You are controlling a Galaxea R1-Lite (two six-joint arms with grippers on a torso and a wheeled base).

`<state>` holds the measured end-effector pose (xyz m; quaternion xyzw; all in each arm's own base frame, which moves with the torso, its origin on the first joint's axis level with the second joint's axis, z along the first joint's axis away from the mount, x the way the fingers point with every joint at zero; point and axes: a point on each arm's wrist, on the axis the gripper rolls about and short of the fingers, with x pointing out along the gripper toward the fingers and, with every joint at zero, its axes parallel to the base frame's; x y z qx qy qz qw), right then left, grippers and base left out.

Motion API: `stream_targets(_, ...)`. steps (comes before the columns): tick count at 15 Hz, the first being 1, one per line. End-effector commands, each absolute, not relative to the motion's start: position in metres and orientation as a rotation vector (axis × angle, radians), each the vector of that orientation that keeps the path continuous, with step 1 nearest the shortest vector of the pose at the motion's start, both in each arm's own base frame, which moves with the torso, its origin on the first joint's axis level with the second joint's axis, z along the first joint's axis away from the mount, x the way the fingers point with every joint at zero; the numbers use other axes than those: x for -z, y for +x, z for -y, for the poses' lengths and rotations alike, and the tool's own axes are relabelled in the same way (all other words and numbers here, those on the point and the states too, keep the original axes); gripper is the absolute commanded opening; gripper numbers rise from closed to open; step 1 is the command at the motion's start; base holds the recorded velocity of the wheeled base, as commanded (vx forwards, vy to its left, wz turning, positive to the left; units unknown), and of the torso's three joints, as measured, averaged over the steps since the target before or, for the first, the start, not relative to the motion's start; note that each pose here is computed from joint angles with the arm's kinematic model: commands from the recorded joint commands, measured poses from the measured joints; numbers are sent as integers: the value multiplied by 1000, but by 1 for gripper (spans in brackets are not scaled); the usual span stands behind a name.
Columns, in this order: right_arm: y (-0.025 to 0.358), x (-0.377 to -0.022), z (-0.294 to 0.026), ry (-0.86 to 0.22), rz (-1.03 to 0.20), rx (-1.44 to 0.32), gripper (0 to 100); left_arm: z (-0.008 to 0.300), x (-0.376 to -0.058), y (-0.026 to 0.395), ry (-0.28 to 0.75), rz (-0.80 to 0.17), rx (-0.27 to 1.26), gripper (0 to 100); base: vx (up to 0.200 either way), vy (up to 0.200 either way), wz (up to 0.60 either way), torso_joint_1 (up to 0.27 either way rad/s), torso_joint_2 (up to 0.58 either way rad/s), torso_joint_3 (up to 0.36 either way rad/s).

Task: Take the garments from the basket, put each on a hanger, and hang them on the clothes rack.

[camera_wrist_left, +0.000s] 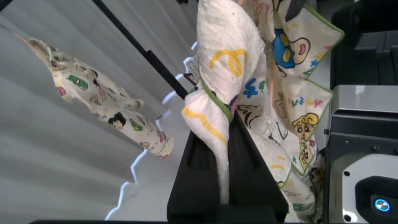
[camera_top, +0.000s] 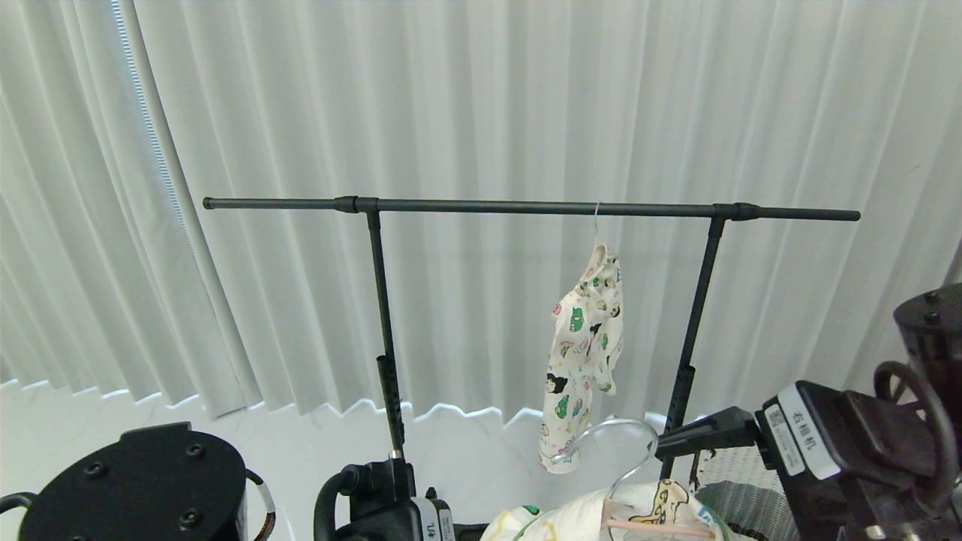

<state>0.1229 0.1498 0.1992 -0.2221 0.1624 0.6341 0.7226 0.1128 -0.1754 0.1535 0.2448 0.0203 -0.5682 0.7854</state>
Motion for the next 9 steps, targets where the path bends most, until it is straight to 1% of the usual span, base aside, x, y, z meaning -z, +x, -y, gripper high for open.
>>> stream_targets(1, 125, -191, -160, -504, -408, -1432, 100, 176, -154, 112, 528, -41, 1229, 0, 0, 0, 0, 0, 0, 0)
stream_targets(5, 130, -181, -166, -497, -489, -1431, 100, 176, -154, 112, 528, -40, 1224, 0, 0, 0, 0, 0, 0, 0)
stream_targets(9, 135, -179, -172, -480, -523, -1415, 100, 175, -155, 112, 526, -36, 1223, 0, 0, 0, 0, 0, 0, 0)
